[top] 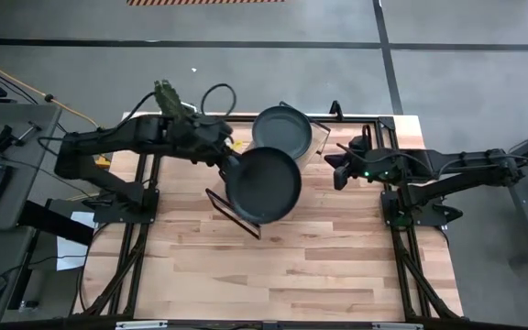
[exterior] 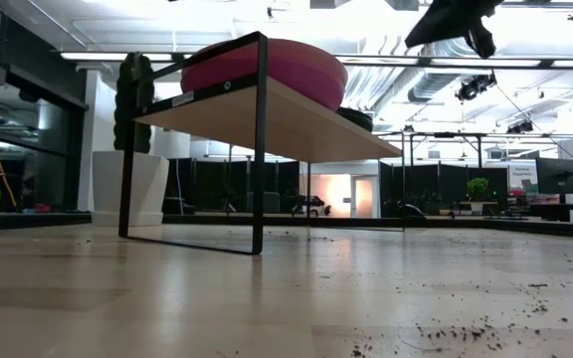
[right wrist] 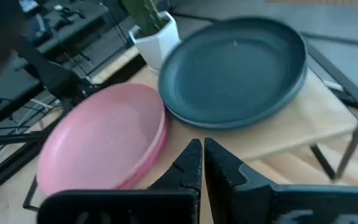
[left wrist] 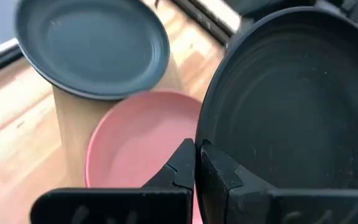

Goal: Place and stack plates onto a shelf
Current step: Stack the black plate on top of the light pink plate on the shelf

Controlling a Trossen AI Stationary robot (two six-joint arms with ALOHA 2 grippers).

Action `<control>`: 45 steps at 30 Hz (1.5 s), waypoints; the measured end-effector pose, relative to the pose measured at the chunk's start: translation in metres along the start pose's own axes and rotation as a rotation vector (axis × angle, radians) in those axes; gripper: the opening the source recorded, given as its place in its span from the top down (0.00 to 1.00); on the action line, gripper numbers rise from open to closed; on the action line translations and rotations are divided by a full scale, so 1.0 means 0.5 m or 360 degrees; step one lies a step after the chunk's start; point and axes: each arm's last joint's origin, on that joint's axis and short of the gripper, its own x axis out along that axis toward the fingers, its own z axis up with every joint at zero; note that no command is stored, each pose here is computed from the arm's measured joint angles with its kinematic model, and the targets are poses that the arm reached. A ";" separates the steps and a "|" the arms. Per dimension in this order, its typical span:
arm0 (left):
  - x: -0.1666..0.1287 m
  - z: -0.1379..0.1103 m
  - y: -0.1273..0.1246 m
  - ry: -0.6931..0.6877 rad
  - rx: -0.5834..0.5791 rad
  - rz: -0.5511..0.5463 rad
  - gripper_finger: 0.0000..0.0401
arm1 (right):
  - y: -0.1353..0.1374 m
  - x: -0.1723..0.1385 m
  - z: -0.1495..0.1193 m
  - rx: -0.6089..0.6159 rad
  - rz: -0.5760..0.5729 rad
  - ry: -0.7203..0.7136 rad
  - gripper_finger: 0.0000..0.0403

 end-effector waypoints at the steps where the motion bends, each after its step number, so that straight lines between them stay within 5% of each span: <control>1: 0.003 0.003 -0.004 0.0036 0.0017 0.0001 1.00 | 0.001 -0.002 0.003 -0.0014 0.0012 -0.0021 1.00; 19: 0.062 0.001 -0.028 0.0366 -0.0031 -0.0096 1.00 | -0.006 -0.018 0.010 -0.0078 0.0018 -0.0065 1.00; 24: 0.062 -0.006 -0.021 0.0407 -0.0029 -0.0012 1.00 | -0.007 -0.018 0.011 -0.0089 -0.0020 -0.0093 1.00; 30: 0.059 -0.014 0.007 0.0353 0.0029 0.0355 1.00 | -0.007 -0.017 0.011 -0.0089 -0.0027 -0.0098 1.00; 45: 0.127 -0.039 0.057 0.0365 -0.0025 0.0532 1.00 | -0.007 -0.017 0.011 -0.0077 -0.0022 -0.0093 1.00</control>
